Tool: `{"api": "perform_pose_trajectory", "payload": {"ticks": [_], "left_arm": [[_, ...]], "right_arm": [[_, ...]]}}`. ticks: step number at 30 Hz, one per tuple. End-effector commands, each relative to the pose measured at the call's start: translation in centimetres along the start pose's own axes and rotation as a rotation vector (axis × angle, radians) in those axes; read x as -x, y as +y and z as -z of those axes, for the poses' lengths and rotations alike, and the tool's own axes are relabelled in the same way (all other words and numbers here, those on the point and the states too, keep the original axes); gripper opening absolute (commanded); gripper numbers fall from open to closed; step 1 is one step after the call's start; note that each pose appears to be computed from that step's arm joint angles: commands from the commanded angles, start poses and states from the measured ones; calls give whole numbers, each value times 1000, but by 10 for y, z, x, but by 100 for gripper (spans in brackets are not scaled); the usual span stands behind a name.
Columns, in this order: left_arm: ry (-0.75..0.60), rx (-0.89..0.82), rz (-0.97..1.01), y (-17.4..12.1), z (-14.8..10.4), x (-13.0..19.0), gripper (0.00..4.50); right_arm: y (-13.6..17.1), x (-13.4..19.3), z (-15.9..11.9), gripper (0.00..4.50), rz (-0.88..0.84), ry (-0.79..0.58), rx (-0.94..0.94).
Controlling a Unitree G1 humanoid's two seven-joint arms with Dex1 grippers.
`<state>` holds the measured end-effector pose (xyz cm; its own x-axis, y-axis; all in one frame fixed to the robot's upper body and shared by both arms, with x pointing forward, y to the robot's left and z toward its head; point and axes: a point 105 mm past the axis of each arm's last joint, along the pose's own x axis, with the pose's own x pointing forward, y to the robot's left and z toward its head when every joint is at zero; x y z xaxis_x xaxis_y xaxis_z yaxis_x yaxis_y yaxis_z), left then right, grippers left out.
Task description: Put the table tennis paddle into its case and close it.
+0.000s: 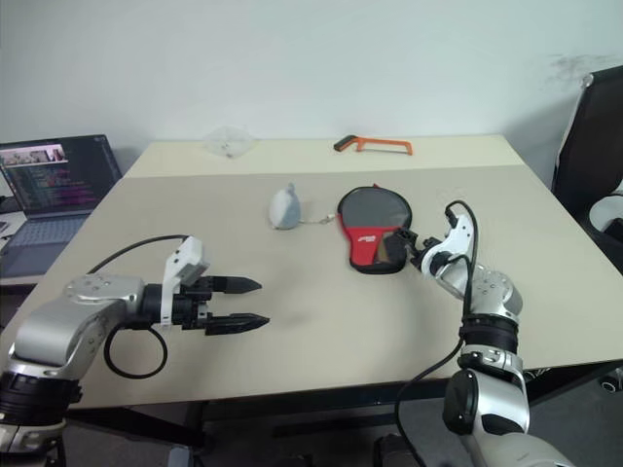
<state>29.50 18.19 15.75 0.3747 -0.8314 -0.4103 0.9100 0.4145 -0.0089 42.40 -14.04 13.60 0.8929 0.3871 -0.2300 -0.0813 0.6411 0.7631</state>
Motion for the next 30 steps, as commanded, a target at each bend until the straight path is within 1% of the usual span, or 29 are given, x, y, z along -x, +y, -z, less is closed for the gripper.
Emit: {"api": "perform_pose_trajectory", "payload": {"ticks": [1, 7, 13, 16, 18, 21, 25, 30], "left_arm": [[-6, -47, -2, 0, -8, 2, 446], [-5, -49, -4, 0, -8, 3, 446], [-1, -46, -4, -1, -6, 3, 446], [-1, -47, -3, -2, -6, 3, 446], [0, -49, -3, -1, -6, 2, 446], [-1, -54, 1, -2, -8, 0, 446], [-1, -55, 4, -3, -7, 0, 446], [4, -52, 5, -4, -5, -1, 446]], "right_arm": [[12, -7, 3, 450, -33, -1, -12], [15, -17, 14, 450, -28, 21, -32], [34, -25, 22, 450, -88, 36, -68], [48, -28, 17, 450, -153, -1, -161], [53, -30, 12, 450, -181, -32, -228], [46, -33, 5, 450, -160, -82, -294], [38, -35, 9, 450, -110, -73, -227], [25, -29, 13, 450, -69, -54, -157]]}}
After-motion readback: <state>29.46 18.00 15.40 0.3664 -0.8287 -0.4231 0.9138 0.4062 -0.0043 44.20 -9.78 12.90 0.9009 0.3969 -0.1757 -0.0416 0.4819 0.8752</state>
